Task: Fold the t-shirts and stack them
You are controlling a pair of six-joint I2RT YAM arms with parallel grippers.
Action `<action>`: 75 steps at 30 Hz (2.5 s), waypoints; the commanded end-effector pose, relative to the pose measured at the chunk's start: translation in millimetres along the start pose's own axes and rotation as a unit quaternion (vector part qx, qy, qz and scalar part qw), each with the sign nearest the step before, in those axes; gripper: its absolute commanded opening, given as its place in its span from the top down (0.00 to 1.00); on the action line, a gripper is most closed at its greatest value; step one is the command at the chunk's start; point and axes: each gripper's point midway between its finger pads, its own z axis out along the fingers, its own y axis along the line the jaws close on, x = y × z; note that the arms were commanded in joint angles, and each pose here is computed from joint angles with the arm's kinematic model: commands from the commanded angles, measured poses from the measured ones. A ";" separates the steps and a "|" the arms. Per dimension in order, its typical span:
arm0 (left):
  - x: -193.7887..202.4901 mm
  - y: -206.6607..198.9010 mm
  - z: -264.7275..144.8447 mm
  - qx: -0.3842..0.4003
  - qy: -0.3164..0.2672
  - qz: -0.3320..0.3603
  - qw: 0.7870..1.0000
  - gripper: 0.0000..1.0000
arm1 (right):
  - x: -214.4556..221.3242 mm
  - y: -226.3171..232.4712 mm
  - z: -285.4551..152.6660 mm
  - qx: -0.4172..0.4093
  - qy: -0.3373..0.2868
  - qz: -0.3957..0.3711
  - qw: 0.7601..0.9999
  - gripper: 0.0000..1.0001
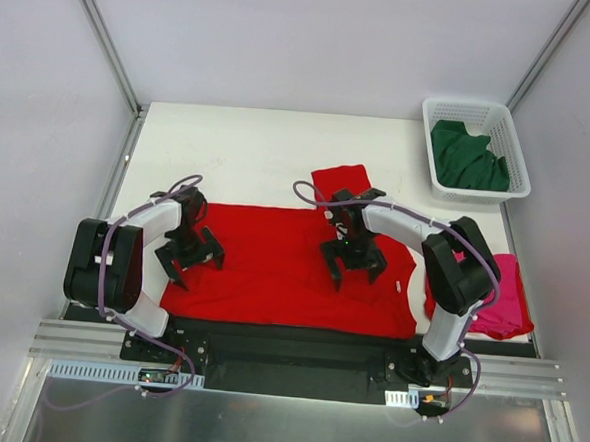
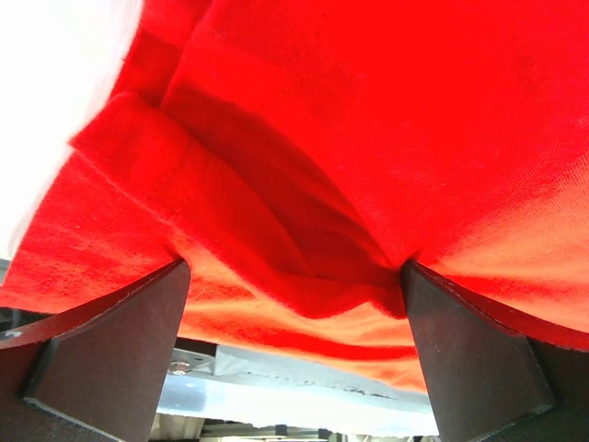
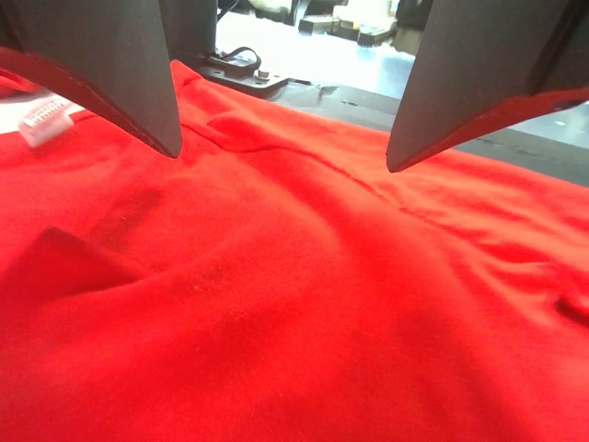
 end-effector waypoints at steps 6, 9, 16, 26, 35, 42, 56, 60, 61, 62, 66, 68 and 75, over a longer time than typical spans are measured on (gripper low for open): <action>-35.0 14.8 -81.7 -0.041 -0.096 0.035 0.994 0.01 | -65.8 -26.0 -98.3 0.006 -0.123 0.007 0.992 0.04; -44.0 -8.4 -104.1 0.007 -0.105 0.038 0.994 0.01 | -93.8 -35.2 -114.6 -0.029 -0.139 0.043 0.989 0.04; -38.2 -66.4 -114.1 0.138 -0.071 0.057 0.986 0.01 | -164.8 -47.8 -123.3 -0.039 -0.193 0.063 0.978 0.04; -34.9 -100.9 -115.6 0.243 -0.072 0.122 0.960 0.01 | -240.3 -72.8 -104.3 0.001 -0.235 0.047 0.971 0.04; -33.3 -95.6 -110.5 0.241 -0.075 0.140 0.957 0.01 | -271.5 -90.4 -81.4 -0.017 -0.244 0.064 0.968 0.04; -36.0 -98.6 -104.5 0.235 -0.062 0.132 0.961 0.01 | -280.1 -96.7 -63.3 -0.063 -0.230 0.093 0.967 0.04; -39.3 -104.9 -101.3 0.234 -0.049 0.126 0.963 0.01 | -298.7 -120.5 -61.1 -0.100 -0.252 0.127 0.954 0.04; -37.8 -103.8 -98.4 0.232 -0.045 0.123 0.964 0.01 | -306.7 -115.1 -55.3 -0.123 -0.253 0.132 0.950 0.04; -36.7 -102.7 -97.7 0.231 -0.043 0.123 0.964 0.01 | -307.8 -113.8 -54.9 -0.127 -0.254 0.132 0.950 0.04; -36.6 -102.3 -97.5 0.231 -0.044 0.123 0.964 0.01 | -311.3 -111.6 -55.4 -0.135 -0.259 0.131 0.947 0.04; -34.0 -98.3 -96.3 0.229 -0.046 0.123 0.965 0.01 | -319.8 -106.5 -56.8 -0.152 -0.268 0.135 0.942 0.04; -31.6 -95.3 -94.0 0.226 -0.044 0.122 0.965 0.01 | -323.8 -105.5 -56.2 -0.157 -0.272 0.137 0.939 0.04; -25.7 -89.2 -89.6 0.222 -0.040 0.119 0.967 0.01 | -323.5 -101.8 -85.4 -0.153 -0.299 0.131 0.933 0.04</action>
